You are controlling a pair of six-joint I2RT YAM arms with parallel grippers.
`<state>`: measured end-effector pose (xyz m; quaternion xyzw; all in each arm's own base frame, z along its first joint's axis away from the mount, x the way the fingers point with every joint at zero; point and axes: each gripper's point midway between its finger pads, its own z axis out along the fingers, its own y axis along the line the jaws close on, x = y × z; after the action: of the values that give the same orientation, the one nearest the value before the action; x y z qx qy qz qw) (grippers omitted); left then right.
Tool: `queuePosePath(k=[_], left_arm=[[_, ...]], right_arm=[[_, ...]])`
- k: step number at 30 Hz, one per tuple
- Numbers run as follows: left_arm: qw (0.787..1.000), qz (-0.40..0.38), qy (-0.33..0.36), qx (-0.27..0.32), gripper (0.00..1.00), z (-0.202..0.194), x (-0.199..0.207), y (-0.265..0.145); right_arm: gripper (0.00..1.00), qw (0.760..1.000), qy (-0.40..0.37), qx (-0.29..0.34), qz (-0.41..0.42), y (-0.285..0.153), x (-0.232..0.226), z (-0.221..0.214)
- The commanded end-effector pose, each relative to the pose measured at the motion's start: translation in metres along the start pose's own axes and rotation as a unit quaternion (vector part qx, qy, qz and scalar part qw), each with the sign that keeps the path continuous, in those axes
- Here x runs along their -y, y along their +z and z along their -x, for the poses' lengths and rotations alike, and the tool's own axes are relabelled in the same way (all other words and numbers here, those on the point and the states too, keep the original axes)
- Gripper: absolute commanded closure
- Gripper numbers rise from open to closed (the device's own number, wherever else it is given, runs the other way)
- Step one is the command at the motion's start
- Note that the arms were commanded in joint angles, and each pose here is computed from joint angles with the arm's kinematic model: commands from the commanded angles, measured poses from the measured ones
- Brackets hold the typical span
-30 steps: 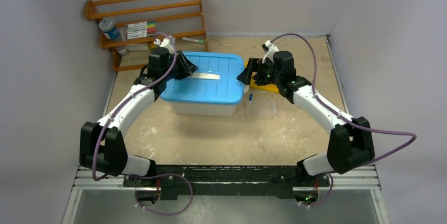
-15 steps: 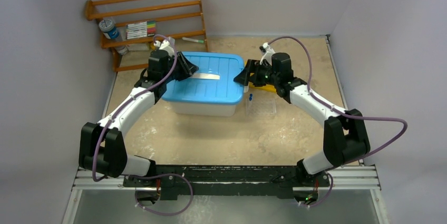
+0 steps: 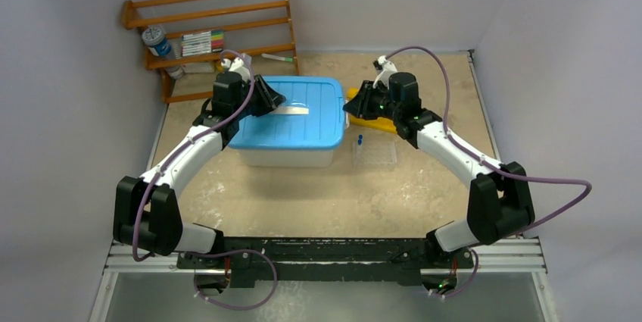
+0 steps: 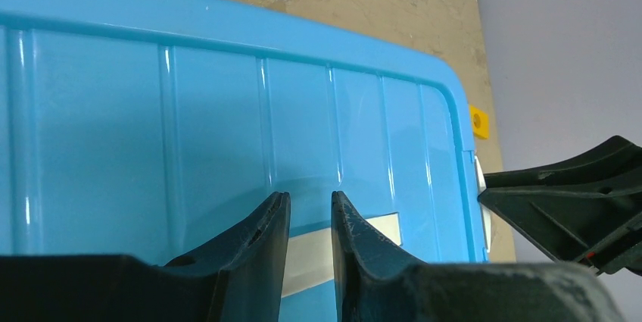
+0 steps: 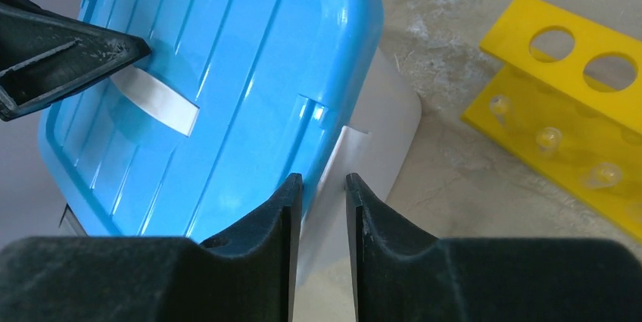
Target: Organize the chemistry lab equipment
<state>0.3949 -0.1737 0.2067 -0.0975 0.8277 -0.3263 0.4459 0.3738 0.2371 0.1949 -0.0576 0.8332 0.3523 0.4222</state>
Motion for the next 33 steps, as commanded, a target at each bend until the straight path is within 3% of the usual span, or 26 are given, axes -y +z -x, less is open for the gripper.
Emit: queuePosePath(k=[1,4,16,28,30,33], left_arm=[[1.0,0.019,0.002,-0.022,0.73,-0.013,-0.011,-0.003],[0.999,0.022,0.003,-0.023,0.73,-0.015,-0.013,-0.004],[1.0,0.015,-0.004,-0.025,0.73,-0.018,-0.013,-0.001],[0.999,0.025,0.003,-0.021,0.73,-0.016,-0.015,-0.003],[0.999,0.023,0.001,-0.023,0.73,-0.017,-0.015,-0.002],[1.0,0.019,-0.002,-0.024,0.73,-0.018,-0.014,-0.001]], right_arm=[[0.66,0.998,-0.011,-0.057,-0.006,0.008,-0.011,-0.032],[0.61,0.997,-0.022,-0.069,-0.026,0.013,-0.009,-0.037],[0.69,0.979,-0.046,-0.043,-0.193,-0.003,0.033,-0.031],[0.85,0.975,-0.068,-0.037,-0.21,-0.004,0.026,-0.018],[0.76,0.978,-0.066,-0.034,-0.197,-0.003,0.02,-0.016],[0.46,0.985,-0.059,-0.034,-0.159,0.001,0.007,-0.019]])
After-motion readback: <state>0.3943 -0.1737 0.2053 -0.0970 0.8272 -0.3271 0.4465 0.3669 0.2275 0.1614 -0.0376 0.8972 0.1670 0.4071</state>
